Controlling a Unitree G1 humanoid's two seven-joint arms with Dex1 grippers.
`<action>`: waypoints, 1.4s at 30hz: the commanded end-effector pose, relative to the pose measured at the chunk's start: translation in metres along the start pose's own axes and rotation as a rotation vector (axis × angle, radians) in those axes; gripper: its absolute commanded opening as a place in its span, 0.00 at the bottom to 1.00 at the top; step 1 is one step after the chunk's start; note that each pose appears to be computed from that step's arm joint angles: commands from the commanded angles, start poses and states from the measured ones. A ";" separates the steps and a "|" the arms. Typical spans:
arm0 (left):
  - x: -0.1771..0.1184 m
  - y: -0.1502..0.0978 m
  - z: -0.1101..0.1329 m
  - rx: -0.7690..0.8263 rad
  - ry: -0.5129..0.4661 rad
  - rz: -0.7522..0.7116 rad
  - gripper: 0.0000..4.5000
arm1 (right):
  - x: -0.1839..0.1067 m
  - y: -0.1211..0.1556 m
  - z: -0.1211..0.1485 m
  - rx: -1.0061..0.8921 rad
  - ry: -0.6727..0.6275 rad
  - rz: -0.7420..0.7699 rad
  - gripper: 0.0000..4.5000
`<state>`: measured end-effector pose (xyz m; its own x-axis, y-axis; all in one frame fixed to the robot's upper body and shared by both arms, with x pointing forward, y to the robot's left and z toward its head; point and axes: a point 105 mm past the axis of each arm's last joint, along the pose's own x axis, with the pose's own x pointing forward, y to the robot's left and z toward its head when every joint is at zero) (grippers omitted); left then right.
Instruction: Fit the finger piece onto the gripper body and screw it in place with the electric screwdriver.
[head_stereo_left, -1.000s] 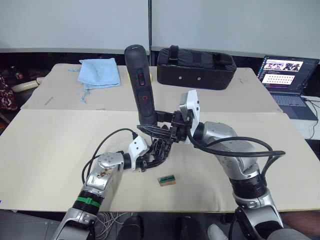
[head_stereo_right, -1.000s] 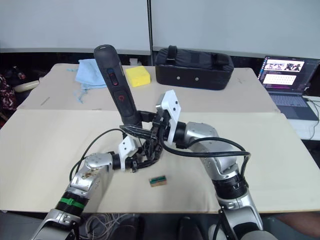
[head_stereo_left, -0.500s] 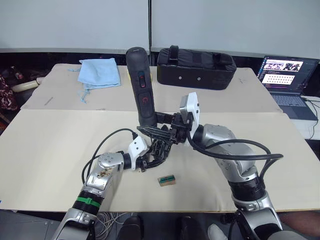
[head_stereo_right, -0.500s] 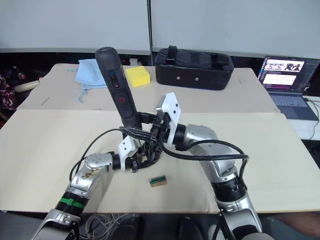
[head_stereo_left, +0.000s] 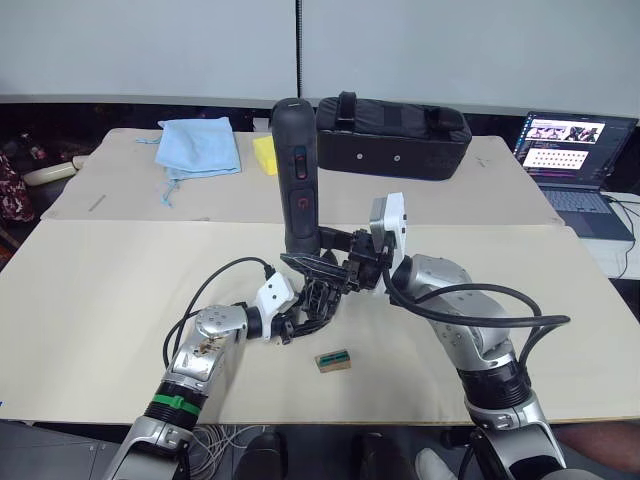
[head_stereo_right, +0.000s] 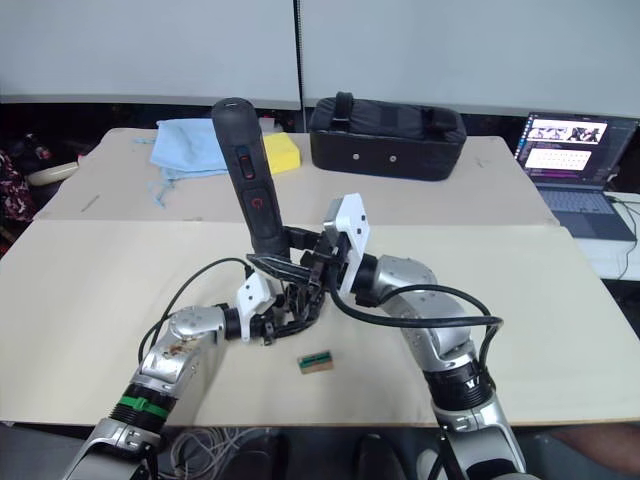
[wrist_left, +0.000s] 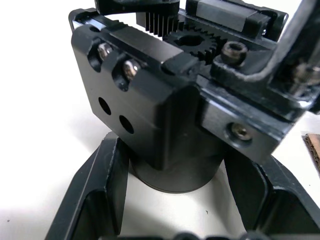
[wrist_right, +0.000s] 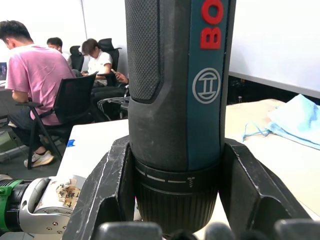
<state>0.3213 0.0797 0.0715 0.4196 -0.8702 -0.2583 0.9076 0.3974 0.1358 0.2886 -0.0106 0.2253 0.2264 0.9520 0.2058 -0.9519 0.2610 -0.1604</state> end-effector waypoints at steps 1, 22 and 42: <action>0.005 -0.017 -0.020 -0.052 0.065 -0.064 0.51 | 0.000 0.000 -0.019 0.031 0.055 -0.021 0.42; 0.006 -0.015 -0.019 -0.062 0.060 -0.043 0.51 | -0.001 -0.001 -0.051 0.076 0.157 -0.043 0.42; 0.005 -0.012 -0.020 -0.076 0.060 -0.021 0.51 | 0.005 0.003 0.016 0.003 -0.032 0.030 0.42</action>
<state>0.3200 0.0799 0.0646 0.4307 -0.8595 -0.2754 0.9023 0.4165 0.1113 0.2897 -0.0044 0.2212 0.2166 0.9598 0.1785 -0.9593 0.2432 -0.1438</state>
